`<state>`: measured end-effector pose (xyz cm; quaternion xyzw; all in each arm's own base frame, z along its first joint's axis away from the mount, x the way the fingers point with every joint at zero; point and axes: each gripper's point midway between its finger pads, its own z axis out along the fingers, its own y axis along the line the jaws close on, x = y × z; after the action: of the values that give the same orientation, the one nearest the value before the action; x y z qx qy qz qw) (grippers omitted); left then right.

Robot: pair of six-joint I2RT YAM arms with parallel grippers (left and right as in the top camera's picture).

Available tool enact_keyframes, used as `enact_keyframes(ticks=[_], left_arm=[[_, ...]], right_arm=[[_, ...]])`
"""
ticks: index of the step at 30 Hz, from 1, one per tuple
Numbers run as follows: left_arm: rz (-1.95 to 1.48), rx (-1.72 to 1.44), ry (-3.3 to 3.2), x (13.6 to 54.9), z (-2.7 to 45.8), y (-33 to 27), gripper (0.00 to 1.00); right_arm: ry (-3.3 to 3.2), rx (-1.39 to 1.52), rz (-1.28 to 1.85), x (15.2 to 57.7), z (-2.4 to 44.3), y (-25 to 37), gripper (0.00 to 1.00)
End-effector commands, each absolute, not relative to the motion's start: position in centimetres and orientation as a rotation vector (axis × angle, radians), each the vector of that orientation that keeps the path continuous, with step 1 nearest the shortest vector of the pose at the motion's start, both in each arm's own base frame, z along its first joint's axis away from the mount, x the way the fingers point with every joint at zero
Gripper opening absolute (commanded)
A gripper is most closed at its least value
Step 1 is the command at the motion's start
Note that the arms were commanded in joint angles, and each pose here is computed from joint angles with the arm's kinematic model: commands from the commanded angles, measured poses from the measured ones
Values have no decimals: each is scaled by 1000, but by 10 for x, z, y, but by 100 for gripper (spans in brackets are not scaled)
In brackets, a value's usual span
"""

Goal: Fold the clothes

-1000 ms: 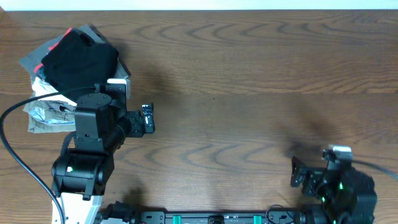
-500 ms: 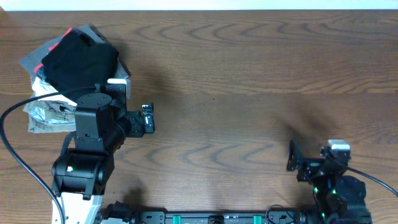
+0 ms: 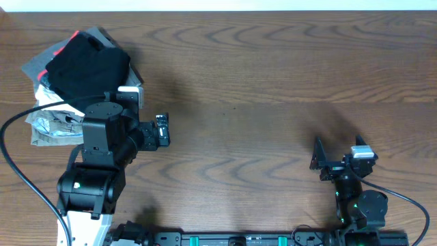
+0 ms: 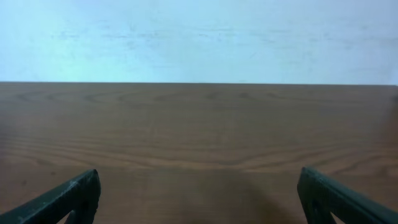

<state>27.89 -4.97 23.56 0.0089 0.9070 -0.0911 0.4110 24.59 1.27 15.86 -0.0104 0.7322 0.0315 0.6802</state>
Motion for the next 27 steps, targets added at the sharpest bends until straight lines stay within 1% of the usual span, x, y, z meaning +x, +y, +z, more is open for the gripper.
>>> enact_keyframes(ticks=[1, 27], left_arm=[[-240, 15, 2288, 278, 234, -50, 98], [-240, 15, 2288, 278, 234, -50, 98]], right_arm=[[1640, -82, 45, 246, 157, 17, 99], [1639, -88, 50, 245, 158, 19, 99]])
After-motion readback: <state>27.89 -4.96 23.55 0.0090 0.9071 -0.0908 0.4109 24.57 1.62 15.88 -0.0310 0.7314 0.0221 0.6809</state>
